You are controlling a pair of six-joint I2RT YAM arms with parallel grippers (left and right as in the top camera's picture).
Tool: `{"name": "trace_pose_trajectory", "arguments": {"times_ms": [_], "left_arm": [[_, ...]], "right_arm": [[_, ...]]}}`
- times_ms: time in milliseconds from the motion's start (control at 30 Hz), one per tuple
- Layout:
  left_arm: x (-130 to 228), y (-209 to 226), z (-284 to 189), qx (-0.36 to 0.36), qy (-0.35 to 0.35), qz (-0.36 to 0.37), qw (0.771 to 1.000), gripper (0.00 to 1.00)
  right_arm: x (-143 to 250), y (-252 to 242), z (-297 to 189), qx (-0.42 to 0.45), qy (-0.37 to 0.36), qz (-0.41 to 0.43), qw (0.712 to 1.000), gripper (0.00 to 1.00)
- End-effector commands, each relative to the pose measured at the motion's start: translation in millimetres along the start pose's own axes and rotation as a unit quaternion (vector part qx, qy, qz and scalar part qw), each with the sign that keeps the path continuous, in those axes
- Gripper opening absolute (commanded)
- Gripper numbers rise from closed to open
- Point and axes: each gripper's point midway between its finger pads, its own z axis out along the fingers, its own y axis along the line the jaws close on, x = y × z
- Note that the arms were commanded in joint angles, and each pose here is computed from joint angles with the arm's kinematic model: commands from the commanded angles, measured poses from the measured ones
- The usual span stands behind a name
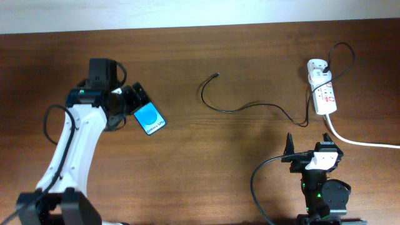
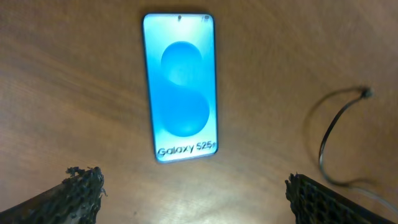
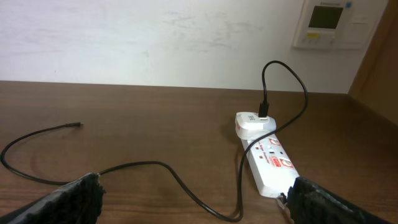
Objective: Plug charger to phone and switch on socket
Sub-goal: 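Reach the left gripper down over the blue phone and grasp its top edge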
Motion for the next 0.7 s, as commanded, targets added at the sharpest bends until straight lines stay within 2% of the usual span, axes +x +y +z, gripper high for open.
{"name": "trace_pose_trajectory", "arguments": {"times_ms": [0, 133, 233, 667], "left_arm": [[-21, -20, 11, -0.009, -0.015, -0.005, 1.0, 0.99], [-25, -23, 34, -0.061, -0.002, 0.002, 0.998, 0.99], [-17, -14, 59, -0.099, 0.037, 0.001, 0.994, 0.99], [6, 11, 124, -0.146, 0.104, -0.003, 0.984, 0.99]], "right_arm": [[3, 0, 0, -0.001, 0.003, 0.001, 1.0, 0.98], [3, 0, 0, -0.001, 0.003, 0.001, 1.0, 0.98], [3, 0, 0, -0.001, 0.003, 0.001, 1.0, 0.98], [3, 0, 0, -0.001, 0.003, 0.001, 1.0, 0.98]]}}
